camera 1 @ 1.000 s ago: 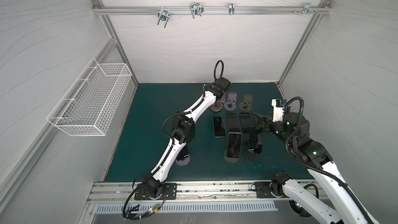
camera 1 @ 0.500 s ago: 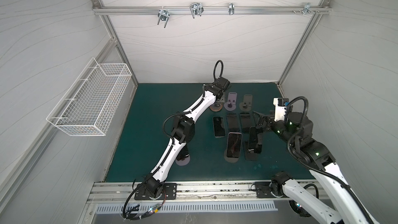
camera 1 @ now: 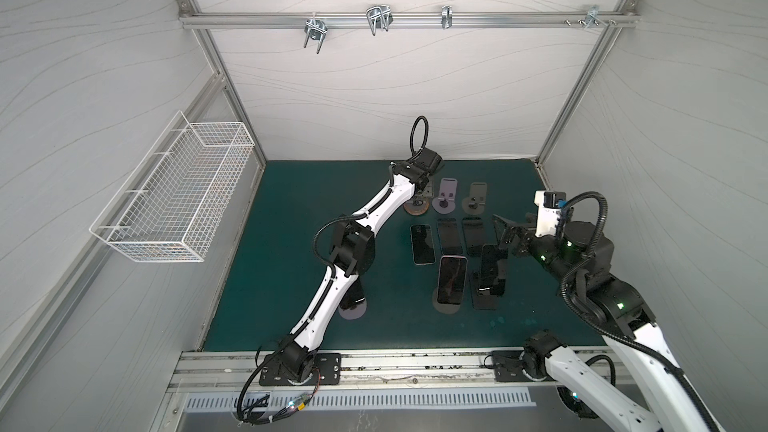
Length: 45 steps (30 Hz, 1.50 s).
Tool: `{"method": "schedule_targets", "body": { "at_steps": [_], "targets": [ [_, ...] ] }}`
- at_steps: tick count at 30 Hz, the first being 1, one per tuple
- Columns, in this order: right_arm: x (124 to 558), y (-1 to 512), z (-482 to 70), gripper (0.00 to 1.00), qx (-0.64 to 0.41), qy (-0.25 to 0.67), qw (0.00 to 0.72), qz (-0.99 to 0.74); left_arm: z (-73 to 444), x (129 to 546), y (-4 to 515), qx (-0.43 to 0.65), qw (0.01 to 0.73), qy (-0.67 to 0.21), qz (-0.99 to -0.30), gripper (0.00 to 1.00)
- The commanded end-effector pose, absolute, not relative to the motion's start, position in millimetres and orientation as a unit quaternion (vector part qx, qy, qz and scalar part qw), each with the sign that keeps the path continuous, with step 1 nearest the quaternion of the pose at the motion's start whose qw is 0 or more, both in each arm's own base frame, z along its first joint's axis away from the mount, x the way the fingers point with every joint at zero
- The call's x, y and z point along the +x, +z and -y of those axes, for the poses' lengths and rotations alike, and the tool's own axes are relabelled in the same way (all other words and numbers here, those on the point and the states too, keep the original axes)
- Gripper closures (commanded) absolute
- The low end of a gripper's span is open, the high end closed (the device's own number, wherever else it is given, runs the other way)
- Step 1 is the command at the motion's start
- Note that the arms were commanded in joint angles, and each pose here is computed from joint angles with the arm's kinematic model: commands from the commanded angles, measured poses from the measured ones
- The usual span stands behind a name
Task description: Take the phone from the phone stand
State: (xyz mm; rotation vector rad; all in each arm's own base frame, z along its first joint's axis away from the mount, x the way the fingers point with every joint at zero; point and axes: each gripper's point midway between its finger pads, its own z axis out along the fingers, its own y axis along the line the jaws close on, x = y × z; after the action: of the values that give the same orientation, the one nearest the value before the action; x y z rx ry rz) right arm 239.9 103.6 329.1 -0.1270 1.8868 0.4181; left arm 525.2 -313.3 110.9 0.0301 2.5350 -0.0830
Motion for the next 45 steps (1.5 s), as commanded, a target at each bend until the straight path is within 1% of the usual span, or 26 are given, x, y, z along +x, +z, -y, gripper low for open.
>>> {"method": "schedule_targets", "body": {
  "at_steps": [1, 8, 17, 22, 28, 33, 41, 45],
  "targets": [
    [237, 340, -99, 0.01, -0.05, 0.178, 0.577, -0.796, 310, 527, 107, -0.002, 0.296, -0.033, -0.954, 0.35],
    [235, 343, -96, 0.01, -0.048, 0.171, 0.581, -0.794, 308, 523, 101, -0.004, 0.289, -0.028, -0.957, 0.29],
    [231, 343, -92, 0.01, -0.047, 0.166, 0.582, -0.794, 309, 527, 105, 0.003, 0.298, -0.027, -0.954, 0.26],
    [232, 345, -92, 0.01, -0.047, 0.167, 0.585, -0.792, 309, 527, 106, 0.003, 0.301, -0.026, -0.953, 0.22],
    [230, 343, -92, 0.01, -0.046, 0.167, 0.583, -0.794, 309, 528, 113, 0.004, 0.305, -0.029, -0.952, 0.21],
    [229, 341, -89, 0.01, -0.043, 0.164, 0.582, -0.795, 313, 526, 128, 0.007, 0.311, -0.044, -0.949, 0.16],
    [229, 336, -91, 0.01, -0.044, 0.166, 0.574, -0.8, 318, 519, 160, 0.022, 0.328, -0.067, -0.942, 0.01],
    [230, 329, -88, 0.01, -0.03, 0.159, 0.56, -0.813, 313, 515, 187, 0.026, 0.345, -0.072, -0.936, 0.0]
  ]
}}
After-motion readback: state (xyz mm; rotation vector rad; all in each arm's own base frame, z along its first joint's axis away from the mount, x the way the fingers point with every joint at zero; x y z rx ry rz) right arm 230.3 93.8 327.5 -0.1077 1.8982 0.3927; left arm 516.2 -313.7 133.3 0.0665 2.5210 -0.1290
